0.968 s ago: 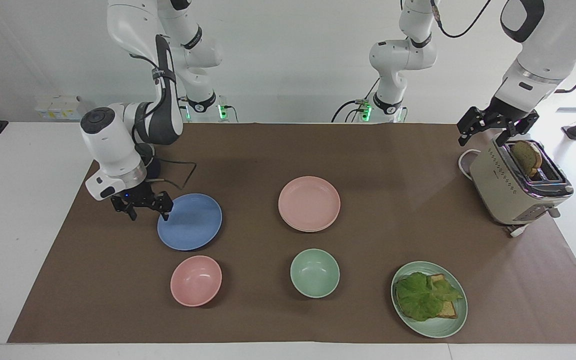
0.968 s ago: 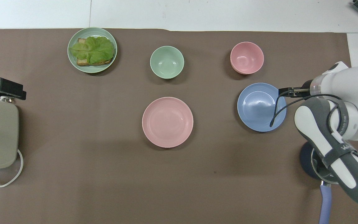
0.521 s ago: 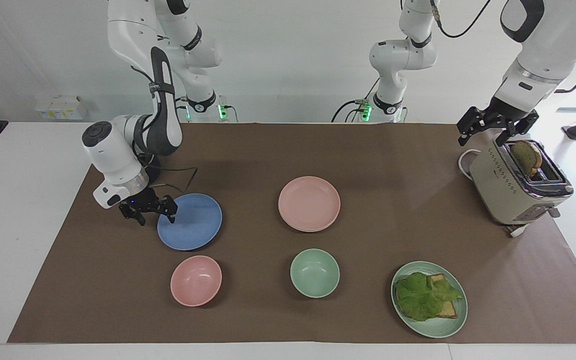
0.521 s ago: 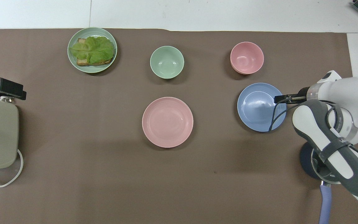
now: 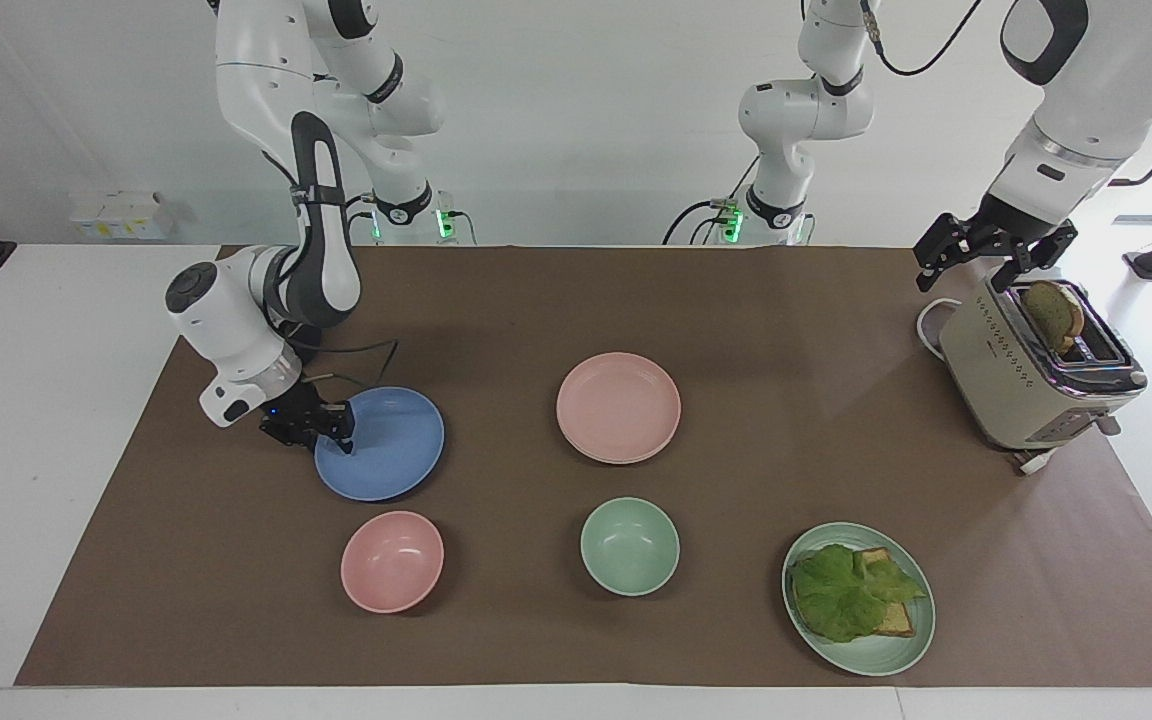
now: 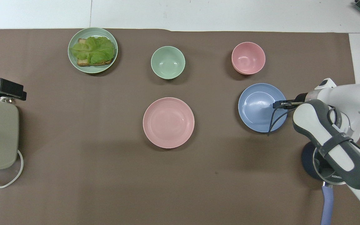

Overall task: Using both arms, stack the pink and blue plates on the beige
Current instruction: 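Reach the right gripper to the rim of the blue bowl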

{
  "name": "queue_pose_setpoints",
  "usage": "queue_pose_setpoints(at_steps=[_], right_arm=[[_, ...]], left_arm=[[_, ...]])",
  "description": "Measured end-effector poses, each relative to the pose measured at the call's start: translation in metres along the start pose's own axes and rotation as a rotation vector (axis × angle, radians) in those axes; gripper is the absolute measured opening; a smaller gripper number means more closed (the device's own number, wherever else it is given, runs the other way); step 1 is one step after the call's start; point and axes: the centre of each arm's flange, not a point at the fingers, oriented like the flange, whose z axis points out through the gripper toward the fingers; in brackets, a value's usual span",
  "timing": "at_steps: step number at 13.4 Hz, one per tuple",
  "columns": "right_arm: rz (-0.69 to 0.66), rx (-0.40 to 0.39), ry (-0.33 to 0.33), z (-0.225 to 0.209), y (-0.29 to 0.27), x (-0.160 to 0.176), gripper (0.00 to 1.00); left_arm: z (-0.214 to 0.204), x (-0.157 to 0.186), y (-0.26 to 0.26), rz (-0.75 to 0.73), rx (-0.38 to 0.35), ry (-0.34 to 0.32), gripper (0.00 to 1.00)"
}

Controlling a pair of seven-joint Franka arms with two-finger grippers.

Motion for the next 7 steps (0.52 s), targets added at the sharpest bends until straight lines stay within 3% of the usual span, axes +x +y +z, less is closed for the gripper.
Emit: queue_pose_setpoints(at_steps=[3,7], right_arm=[[0.012,0.005,0.006,-0.002,0.003,0.000,0.15],[0.007,0.011,0.026,-0.014,-0.002,0.003,0.11]], left_arm=[[0.000,0.000,0.000,0.000,0.000,0.000,1.00],[0.000,0.000,0.000,0.000,0.000,0.000,1.00]])
